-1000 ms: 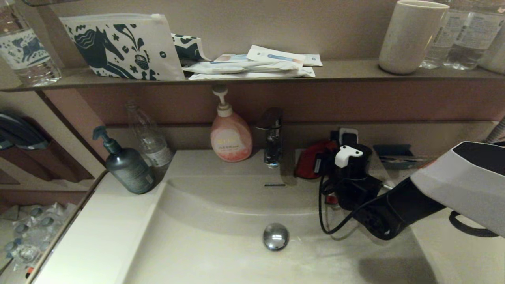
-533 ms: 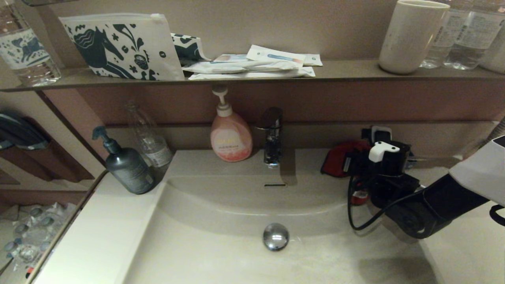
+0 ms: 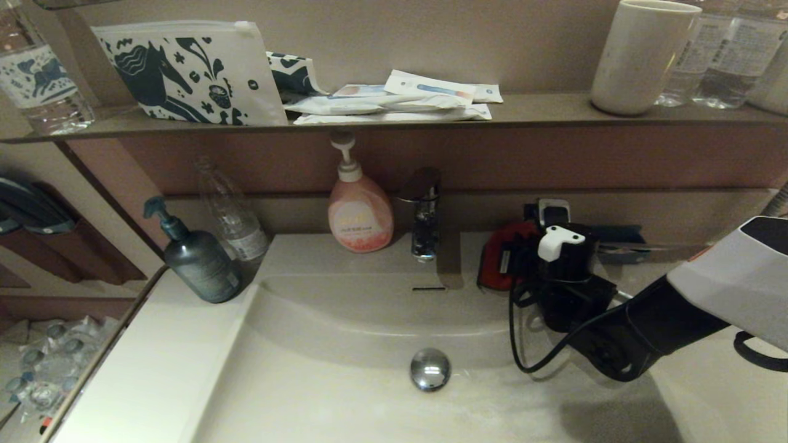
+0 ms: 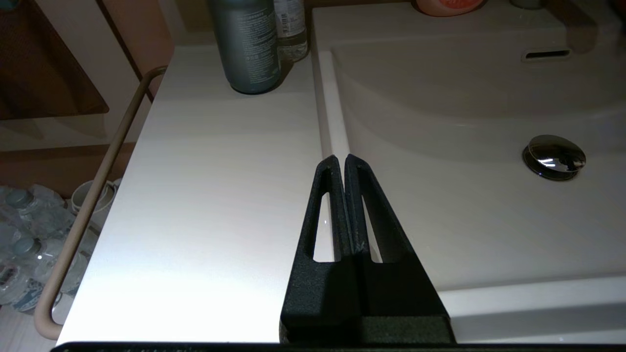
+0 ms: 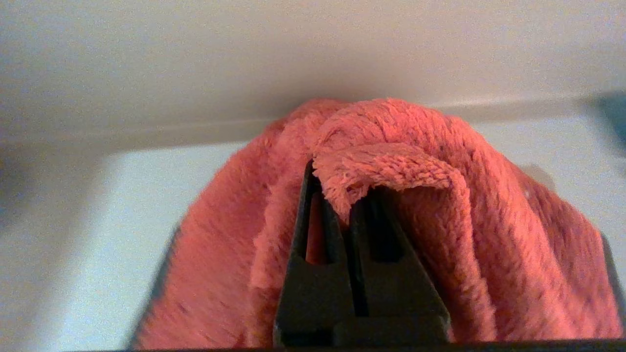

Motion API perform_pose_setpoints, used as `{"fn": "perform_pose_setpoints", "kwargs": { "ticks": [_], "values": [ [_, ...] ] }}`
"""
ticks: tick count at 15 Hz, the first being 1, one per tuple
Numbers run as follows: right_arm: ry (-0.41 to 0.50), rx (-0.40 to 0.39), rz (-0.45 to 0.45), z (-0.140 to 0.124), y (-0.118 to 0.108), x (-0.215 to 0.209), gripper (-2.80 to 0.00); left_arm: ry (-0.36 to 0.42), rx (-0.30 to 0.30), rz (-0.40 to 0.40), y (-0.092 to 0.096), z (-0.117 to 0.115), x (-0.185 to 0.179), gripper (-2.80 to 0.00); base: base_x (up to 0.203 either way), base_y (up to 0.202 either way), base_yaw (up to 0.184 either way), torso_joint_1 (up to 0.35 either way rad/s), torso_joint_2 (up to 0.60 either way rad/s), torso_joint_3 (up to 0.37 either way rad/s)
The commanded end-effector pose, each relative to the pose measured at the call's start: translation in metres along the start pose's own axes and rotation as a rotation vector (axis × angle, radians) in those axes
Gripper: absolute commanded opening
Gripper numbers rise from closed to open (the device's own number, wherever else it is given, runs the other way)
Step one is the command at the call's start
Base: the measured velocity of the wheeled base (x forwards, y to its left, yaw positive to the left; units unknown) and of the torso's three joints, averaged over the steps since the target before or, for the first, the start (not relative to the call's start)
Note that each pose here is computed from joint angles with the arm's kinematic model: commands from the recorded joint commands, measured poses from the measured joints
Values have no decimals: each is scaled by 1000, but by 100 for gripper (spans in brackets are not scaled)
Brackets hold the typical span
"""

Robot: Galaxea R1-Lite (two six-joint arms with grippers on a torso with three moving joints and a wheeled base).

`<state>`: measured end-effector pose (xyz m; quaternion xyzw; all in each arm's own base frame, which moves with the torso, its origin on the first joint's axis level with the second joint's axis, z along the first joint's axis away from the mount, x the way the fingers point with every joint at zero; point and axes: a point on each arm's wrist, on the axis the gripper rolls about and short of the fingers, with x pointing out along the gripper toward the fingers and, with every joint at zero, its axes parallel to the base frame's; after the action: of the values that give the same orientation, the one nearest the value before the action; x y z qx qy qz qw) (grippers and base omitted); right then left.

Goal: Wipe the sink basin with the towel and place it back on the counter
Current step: Wipe the sink

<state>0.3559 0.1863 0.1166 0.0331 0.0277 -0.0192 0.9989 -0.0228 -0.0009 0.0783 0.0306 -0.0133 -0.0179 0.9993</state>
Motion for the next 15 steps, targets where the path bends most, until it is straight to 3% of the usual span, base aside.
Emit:
{"fn": "perform_pose_setpoints", "kwargs": {
  "ticks": [1, 8, 11, 15],
  "values": [
    [-7, 0, 31, -1, 17, -1, -280, -1, 1, 0, 0, 0, 0, -280, 0, 0, 0, 0, 0, 0],
    [-7, -3, 109, 10, 67, -3, -280, -1, 1, 0, 0, 0, 0, -280, 0, 0, 0, 0, 0, 0],
    [-4, -5, 76, 9, 55, 4, -280, -1, 1, 0, 0, 0, 0, -280, 0, 0, 0, 0, 0, 0],
    [4, -7, -15, 13, 15, 20, -280, -1, 1, 0, 0, 0, 0, -280, 0, 0, 0, 0, 0, 0]
  ]
}}
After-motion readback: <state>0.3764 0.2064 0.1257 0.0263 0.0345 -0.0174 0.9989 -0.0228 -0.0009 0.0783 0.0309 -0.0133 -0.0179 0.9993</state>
